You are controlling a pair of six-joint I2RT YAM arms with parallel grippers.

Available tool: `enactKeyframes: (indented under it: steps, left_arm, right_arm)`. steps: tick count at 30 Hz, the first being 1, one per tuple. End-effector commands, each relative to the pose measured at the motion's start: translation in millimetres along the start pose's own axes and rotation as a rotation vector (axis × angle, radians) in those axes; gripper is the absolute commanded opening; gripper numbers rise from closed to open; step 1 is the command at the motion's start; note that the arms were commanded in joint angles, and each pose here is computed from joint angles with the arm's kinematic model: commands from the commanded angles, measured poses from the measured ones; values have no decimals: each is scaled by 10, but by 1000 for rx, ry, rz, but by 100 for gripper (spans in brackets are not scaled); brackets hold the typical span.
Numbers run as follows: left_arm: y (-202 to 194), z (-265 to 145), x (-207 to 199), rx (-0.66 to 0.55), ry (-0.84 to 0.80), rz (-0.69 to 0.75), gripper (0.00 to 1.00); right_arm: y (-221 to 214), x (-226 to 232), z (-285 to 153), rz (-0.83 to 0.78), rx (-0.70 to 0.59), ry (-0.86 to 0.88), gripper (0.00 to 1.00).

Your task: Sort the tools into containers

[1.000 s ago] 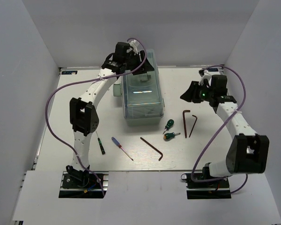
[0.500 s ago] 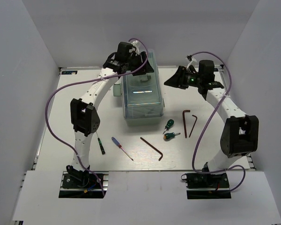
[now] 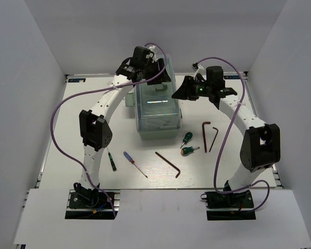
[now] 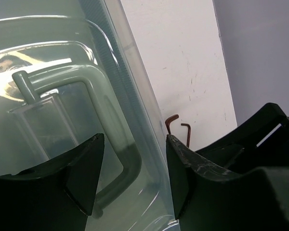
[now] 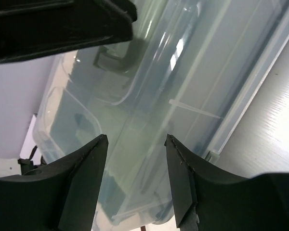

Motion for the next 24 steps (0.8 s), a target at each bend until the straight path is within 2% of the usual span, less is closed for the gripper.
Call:
enactKeyframes:
  steps: [1, 14, 24]
  left_arm:
    - [-33, -16, 11, 27, 46, 9, 65]
    - [-197, 103, -116, 111, -60, 4, 63]
    - [-137, 159, -337, 74, -288, -22, 63]
  right_arm:
    - [-36, 36, 81, -12, 41, -36, 58]
    - [-89, 105, 180, 18, 125, 4, 52]
    - [-118, 167, 200, 30, 169, 62, 46]
Point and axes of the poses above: each gripper's point midway between its finger pads, its own z axis out along the fingers, its own x axis along the line the jaws close on, y = z × x, the point moved 7 cm from there along -z, back along the fingers, and after that the axes turned 8 degrees about z, right-handed, at the moved point
